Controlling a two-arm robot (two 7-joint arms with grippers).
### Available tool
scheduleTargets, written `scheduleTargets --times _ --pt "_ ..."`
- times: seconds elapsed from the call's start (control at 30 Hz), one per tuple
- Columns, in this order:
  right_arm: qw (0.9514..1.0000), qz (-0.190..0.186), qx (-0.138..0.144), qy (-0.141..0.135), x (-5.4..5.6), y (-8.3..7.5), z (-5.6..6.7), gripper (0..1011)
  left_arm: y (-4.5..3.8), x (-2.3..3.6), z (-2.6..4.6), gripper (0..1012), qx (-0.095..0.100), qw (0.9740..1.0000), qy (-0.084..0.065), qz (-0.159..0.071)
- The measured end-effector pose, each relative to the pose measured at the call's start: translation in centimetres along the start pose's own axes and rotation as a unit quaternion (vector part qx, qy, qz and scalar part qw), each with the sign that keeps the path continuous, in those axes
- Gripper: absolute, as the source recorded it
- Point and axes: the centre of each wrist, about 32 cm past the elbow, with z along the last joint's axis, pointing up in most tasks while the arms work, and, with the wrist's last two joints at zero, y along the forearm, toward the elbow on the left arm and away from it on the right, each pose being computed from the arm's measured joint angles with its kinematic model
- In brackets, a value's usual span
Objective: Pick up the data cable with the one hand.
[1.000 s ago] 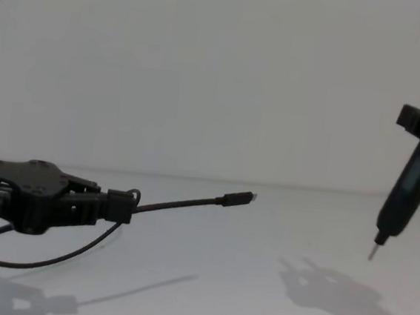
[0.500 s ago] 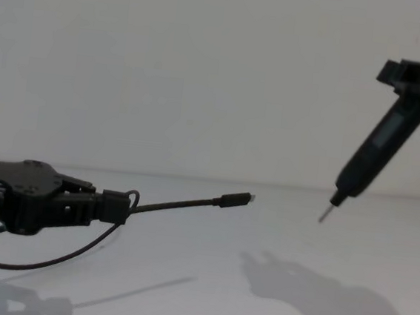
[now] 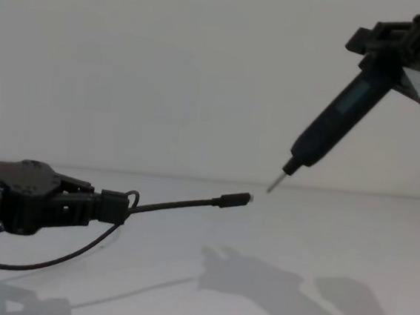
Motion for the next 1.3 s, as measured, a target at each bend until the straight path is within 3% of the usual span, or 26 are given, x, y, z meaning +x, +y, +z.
scheduleTargets --times 0.43,0.87,1.3 --pt "0.9993 0.032 -0.002 0.021 -0.1 0.7 -0.7 251 0.03 -0.02 0.0 42 0.0 1.0 0.0 -0.001" --pt "0.9978 0.054 0.038 0.006 0.5 1.1 -1.7 251 0.04 -0.03 0.0 42 0.0 1.0 0.0 -0.001" --pt "0.9973 0.056 0.048 0.003 1.5 1.4 -2.8 251 0.04 -0.03 -0.01 42 0.0 1.0 0.0 -0.001"
